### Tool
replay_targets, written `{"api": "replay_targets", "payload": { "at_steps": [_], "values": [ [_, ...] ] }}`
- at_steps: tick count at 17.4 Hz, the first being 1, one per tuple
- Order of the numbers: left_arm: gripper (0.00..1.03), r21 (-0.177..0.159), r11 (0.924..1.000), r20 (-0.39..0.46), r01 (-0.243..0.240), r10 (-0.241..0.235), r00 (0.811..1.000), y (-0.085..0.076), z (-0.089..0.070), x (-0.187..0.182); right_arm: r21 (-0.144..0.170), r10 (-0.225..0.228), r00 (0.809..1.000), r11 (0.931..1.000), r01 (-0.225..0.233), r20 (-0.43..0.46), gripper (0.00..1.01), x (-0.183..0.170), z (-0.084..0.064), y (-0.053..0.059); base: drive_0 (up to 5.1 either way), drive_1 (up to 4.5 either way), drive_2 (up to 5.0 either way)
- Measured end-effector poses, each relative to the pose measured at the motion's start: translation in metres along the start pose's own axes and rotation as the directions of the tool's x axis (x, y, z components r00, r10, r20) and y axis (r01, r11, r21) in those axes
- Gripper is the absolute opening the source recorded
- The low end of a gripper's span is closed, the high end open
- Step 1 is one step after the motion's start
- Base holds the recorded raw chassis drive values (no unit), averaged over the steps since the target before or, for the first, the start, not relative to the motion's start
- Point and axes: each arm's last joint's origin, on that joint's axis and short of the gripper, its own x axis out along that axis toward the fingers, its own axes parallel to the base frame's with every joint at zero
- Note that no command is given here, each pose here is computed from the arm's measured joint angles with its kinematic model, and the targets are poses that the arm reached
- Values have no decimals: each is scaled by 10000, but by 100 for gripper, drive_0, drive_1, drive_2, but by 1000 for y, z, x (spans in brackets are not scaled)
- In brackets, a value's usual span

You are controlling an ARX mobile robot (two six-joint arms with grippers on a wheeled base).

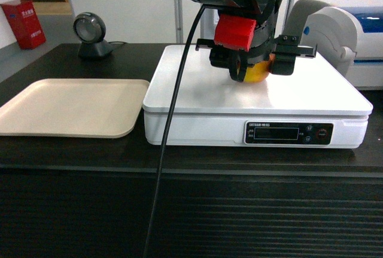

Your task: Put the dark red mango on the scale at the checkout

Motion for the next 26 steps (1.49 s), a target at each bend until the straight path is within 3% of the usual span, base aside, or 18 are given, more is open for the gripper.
{"api": "replay_targets", "payload": {
  "at_steps": [3,4,5,6,12,16,18,20,23,26],
  "values": [
    [58,186,9998,44,16,-17,10000,0,0,0,0,-4,10000,10000,4,0,98,0,0,0,0,0,0],
    [66,273,9996,61,53,-54,10000,-1,0,0,0,0,10000,10000,0,0,98,0,0,0,0,0,0],
    [87,377,9992,394,143,-157,9991,-2,2,1,0,-4,10000,10000,4,0,98,0,0,0,0,0,0],
    [97,551,9983,324,210,-229,9992,-3,-1,2,0,0,10000,10000,0,0,98,0,0,0,0,0,0],
    [98,598,9971,562,473,-507,9971,-8,3,-14,0,0,10000,10000,0,0,98,0,0,0,0,0,0],
    [98,460,9919,2225,1183,-1256,9668,-2,33,-69,0,0,10000,10000,0,0,98,0,0,0,0,0,0],
    [98,482,9902,3312,1310,-1396,9332,17,45,-115,0,0,10000,10000,0,0,98,0,0,0,0,0,0],
    [98,441,9942,4099,984,-1078,9057,48,42,-155,0,0,10000,10000,0,0,98,0,0,0,0,0,0],
    [98,32,10000,4400,63,-70,8979,103,10,-208,0,0,10000,10000,0,0,98,0,0,0,0,0,0],
    [98,-447,9936,4575,-1040,1129,8820,143,-28,-264,0,0,10000,10000,0,0,98,0,0,0,0,0,0]
  ]
}}
